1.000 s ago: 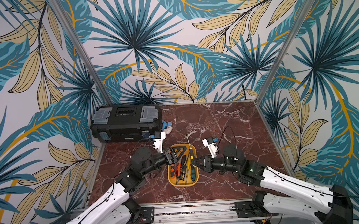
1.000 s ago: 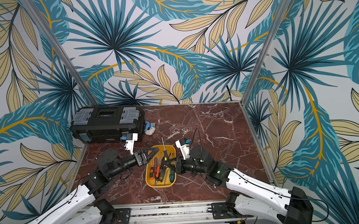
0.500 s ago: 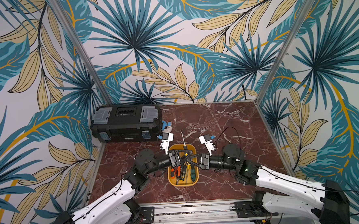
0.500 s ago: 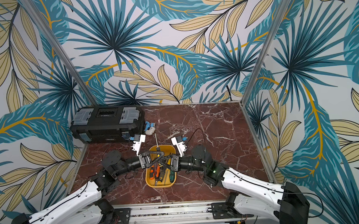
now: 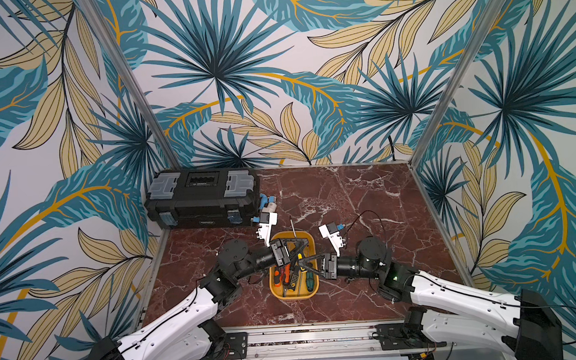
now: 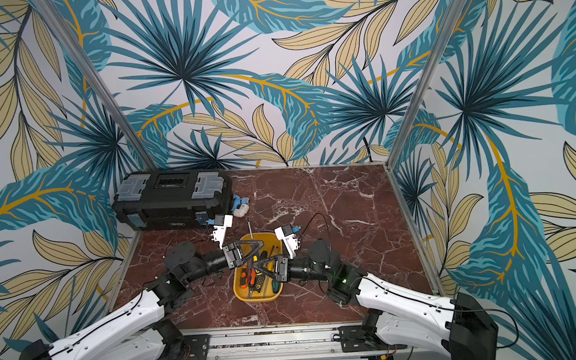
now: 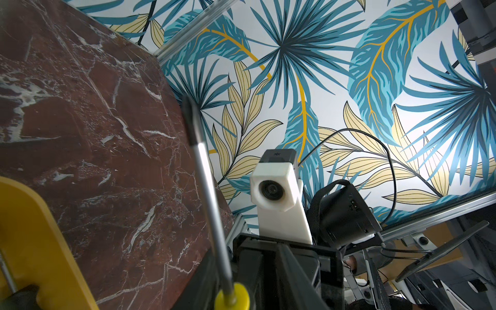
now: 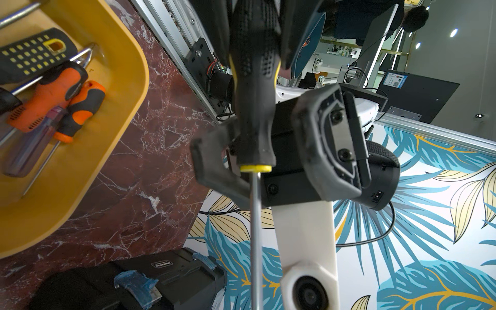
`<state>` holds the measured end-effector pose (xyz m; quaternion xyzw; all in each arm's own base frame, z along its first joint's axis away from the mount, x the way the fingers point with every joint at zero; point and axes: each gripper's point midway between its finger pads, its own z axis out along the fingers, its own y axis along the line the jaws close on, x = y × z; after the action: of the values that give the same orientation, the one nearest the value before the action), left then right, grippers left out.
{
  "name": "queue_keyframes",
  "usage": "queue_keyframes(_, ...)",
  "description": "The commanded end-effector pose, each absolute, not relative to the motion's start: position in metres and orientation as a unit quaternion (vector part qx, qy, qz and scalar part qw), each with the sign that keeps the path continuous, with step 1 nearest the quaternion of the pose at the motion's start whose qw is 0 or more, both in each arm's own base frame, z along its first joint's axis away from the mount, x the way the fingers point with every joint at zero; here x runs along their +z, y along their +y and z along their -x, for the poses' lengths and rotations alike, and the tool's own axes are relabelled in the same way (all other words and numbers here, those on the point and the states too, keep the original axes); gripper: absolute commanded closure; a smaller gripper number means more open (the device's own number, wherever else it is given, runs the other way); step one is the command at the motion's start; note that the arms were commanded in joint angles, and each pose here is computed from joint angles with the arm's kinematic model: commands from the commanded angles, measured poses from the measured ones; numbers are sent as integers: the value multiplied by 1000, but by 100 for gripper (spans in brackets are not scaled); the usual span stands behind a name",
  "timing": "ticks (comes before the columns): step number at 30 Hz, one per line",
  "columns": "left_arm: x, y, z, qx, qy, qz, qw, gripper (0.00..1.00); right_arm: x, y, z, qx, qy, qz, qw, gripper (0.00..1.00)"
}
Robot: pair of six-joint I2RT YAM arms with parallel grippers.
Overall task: Put the screwdriver on the desktop into the storage box
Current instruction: Move the storage box to the center of the board.
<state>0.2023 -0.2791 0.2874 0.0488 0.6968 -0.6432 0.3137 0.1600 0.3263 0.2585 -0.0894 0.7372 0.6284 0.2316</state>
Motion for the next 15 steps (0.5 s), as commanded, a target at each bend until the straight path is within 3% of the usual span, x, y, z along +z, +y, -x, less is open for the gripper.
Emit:
queue_keyframes(1,292,-279,-200,-657,680,-56,321,68,264,323,-157,637,726,91,243,100)
queue_keyframes(7,287,-278,-202,-656,682,-48,319,100,259,323,-158,632,731,88,242,100)
queue_keyframes(10,272,-277,-209,-627,710,-31,318,100,253,321,-161,619,742,84,244,100)
queue_keyframes(15,219,-260,-228,-495,814,8,304,100,220,310,-172,525,811,74,246,99)
